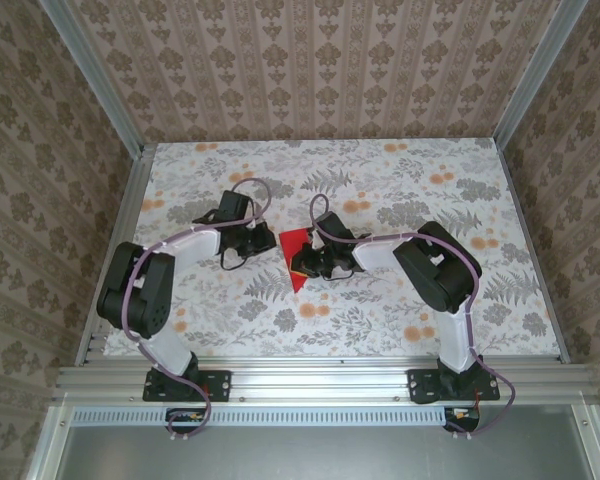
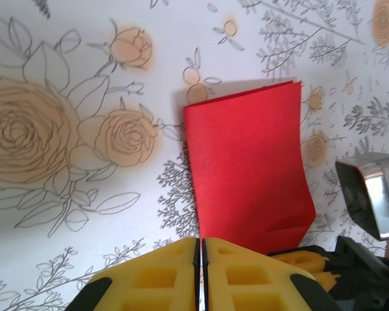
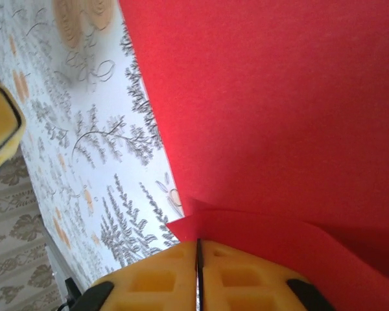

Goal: Fold a paper plane with a square sheet of paper (pick it up from the middle)
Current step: Third fold the triangle at the center of the table.

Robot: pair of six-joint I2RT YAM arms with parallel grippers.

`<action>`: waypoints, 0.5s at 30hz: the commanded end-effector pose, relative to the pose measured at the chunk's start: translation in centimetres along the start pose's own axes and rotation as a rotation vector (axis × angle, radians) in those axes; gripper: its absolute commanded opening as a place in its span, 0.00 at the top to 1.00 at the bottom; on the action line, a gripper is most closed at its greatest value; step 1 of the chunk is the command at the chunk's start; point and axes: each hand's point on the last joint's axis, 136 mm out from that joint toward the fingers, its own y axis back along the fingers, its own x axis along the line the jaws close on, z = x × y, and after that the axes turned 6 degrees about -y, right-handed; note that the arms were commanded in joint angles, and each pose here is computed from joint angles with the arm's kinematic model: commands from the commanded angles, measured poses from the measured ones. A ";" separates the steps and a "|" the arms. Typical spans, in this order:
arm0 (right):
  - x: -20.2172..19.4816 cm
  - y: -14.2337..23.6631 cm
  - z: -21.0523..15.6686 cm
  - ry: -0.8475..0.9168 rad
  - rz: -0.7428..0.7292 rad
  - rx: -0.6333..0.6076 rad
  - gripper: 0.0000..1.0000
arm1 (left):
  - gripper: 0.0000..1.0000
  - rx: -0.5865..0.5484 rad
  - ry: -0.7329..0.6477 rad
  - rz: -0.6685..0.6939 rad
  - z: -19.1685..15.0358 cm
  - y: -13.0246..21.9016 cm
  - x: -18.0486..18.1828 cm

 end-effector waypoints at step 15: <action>-5.2 -0.9 -1.0 -0.056 -0.163 0.010 1.00 | 0.90 0.130 -0.035 -0.135 -3.6 -1.5 -2.4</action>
